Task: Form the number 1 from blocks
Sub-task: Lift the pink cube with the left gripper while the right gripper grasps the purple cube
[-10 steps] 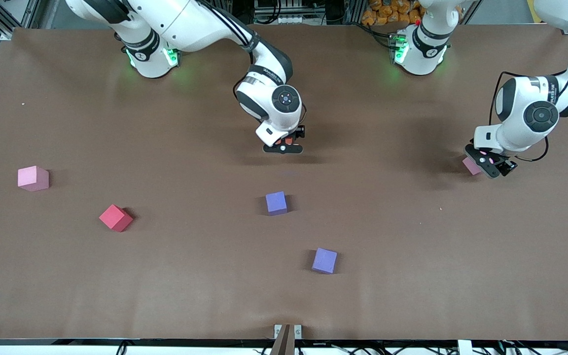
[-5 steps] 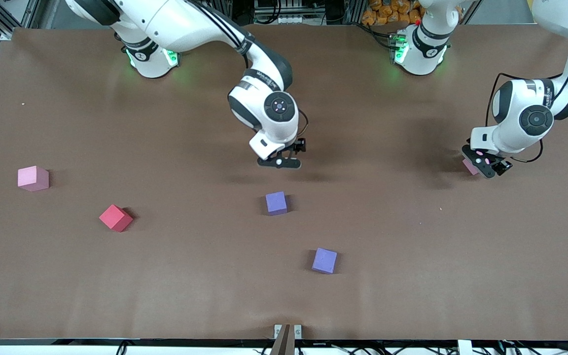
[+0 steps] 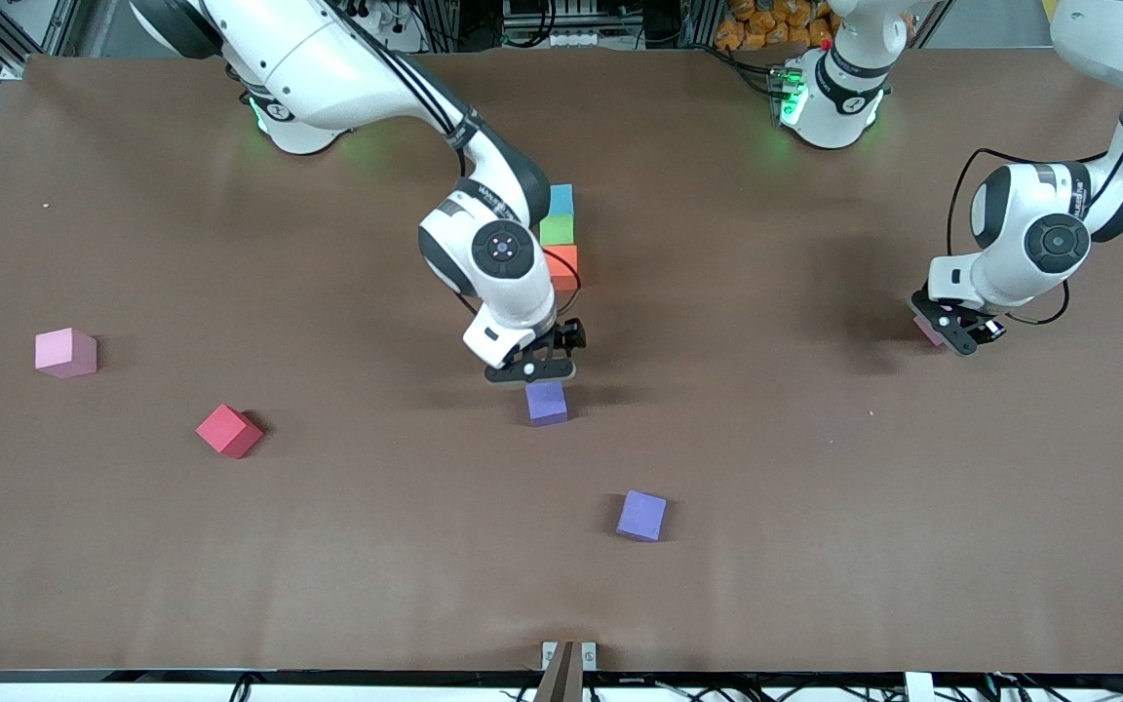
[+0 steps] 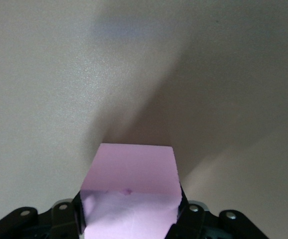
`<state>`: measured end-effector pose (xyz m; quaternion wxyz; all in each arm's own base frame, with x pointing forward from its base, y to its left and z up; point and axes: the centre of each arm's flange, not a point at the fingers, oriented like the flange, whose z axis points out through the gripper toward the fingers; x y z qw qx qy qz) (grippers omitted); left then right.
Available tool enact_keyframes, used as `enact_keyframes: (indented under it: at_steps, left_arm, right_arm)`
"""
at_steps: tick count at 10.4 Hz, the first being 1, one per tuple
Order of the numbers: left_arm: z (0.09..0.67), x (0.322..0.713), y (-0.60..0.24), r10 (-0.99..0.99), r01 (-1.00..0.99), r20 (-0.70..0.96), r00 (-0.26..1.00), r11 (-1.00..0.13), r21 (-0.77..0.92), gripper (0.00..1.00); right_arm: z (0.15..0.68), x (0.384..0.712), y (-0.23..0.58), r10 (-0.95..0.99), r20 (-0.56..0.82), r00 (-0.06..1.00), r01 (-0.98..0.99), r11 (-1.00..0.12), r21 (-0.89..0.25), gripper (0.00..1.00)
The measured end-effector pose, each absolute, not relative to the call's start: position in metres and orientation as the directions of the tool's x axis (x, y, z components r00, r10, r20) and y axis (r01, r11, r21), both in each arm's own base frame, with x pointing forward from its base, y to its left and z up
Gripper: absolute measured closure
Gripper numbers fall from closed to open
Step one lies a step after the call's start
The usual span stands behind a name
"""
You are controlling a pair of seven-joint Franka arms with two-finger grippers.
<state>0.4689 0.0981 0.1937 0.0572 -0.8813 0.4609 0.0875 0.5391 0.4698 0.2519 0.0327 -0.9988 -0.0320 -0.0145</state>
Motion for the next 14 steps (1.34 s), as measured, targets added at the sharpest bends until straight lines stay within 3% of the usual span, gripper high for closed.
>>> enact_keyframes:
  at_steps: [3,7,11,14]
  left_arm:
    - [0.217,0.482,0.087,-0.734,-0.753,-0.183,0.654,-0.655,-0.065,0.36]
    - [0.281,0.499,-0.029,-0.513,-0.519,-0.152,0.844,-0.855,0.005,0.36]
    - [0.303,0.515,-0.046,-0.349,-0.343,-0.111,0.931,-0.937,0.073,0.36]
    - [0.309,0.527,-0.091,-0.271,-0.264,-0.097,0.958,-0.961,0.077,0.36]
  right_arm:
    - [0.248,0.558,0.469,0.055,0.053,0.997,0.059,-0.995,-0.077,0.00]
    - [0.236,0.574,0.467,0.036,0.083,0.996,0.044,-0.994,-0.095,0.00]
    - [0.212,0.577,0.468,0.042,0.101,0.994,0.054,-0.992,-0.114,0.00]
    - [0.212,0.586,0.462,0.059,0.123,0.991,0.073,-0.992,-0.107,0.07]
